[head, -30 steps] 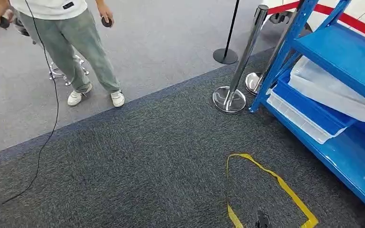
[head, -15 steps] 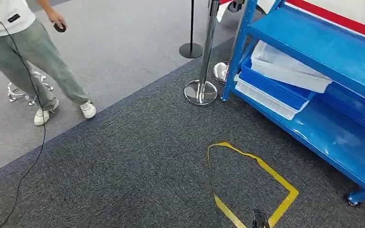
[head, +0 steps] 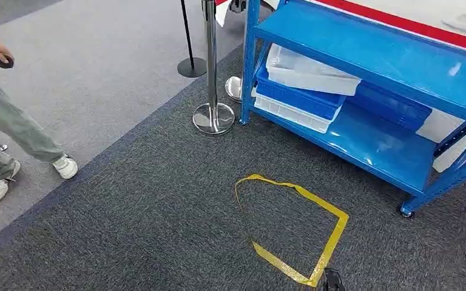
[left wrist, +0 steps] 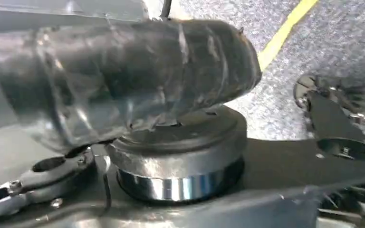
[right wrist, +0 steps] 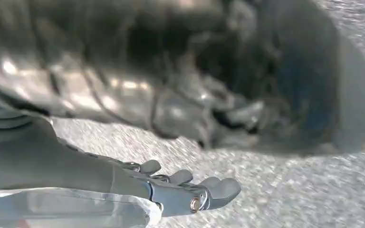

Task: Take the parts from the cabinet and place them on the table.

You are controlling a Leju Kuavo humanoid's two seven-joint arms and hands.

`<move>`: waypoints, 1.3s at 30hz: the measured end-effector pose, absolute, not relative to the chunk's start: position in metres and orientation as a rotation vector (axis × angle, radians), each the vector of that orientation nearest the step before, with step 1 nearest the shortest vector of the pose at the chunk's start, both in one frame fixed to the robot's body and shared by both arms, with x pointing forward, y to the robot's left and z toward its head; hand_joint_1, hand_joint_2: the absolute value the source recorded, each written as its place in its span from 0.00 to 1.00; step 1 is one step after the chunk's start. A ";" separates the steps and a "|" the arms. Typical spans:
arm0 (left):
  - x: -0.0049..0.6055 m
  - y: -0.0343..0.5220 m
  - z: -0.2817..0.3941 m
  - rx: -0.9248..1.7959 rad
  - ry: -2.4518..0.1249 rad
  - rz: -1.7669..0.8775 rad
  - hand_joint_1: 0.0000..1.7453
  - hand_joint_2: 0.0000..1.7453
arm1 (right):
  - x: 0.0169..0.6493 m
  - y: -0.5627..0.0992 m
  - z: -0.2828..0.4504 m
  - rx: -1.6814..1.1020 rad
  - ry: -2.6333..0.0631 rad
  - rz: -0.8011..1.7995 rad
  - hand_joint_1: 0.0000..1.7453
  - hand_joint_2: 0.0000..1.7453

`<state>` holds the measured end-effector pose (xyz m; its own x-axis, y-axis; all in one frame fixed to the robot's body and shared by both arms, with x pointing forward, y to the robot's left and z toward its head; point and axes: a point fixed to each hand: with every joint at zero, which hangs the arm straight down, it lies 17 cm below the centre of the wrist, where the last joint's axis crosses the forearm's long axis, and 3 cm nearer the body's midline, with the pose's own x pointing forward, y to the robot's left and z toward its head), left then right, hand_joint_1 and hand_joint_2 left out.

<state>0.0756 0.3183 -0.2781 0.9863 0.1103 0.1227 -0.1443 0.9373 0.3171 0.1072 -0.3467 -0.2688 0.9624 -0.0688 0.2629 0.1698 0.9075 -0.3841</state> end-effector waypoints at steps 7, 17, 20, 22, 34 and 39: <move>0.077 0.316 -0.278 0.332 -0.134 0.136 0.00 0.00 | 0.120 -0.356 -0.265 -0.429 -0.311 -0.111 0.00 0.00; 0.092 0.310 -0.276 0.319 -0.186 0.113 0.00 0.00 | 0.127 -0.353 -0.263 -0.420 -0.350 -0.099 0.00 0.00; 0.087 0.311 -0.277 0.320 -0.179 0.106 0.00 0.00 | 0.132 -0.353 -0.262 -0.419 -0.353 -0.102 0.00 0.00; 0.085 0.312 -0.277 0.320 -0.176 0.106 0.00 0.00 | 0.130 -0.353 -0.262 -0.419 -0.351 -0.101 0.00 0.00; 0.085 0.316 -0.277 0.331 -0.171 0.114 0.00 0.00 | 0.114 -0.348 -0.268 -0.417 -0.258 -0.099 0.00 0.00; 0.083 0.316 -0.277 0.326 -0.167 0.106 0.00 0.00 | 0.115 -0.347 -0.267 -0.413 -0.278 -0.097 0.00 0.00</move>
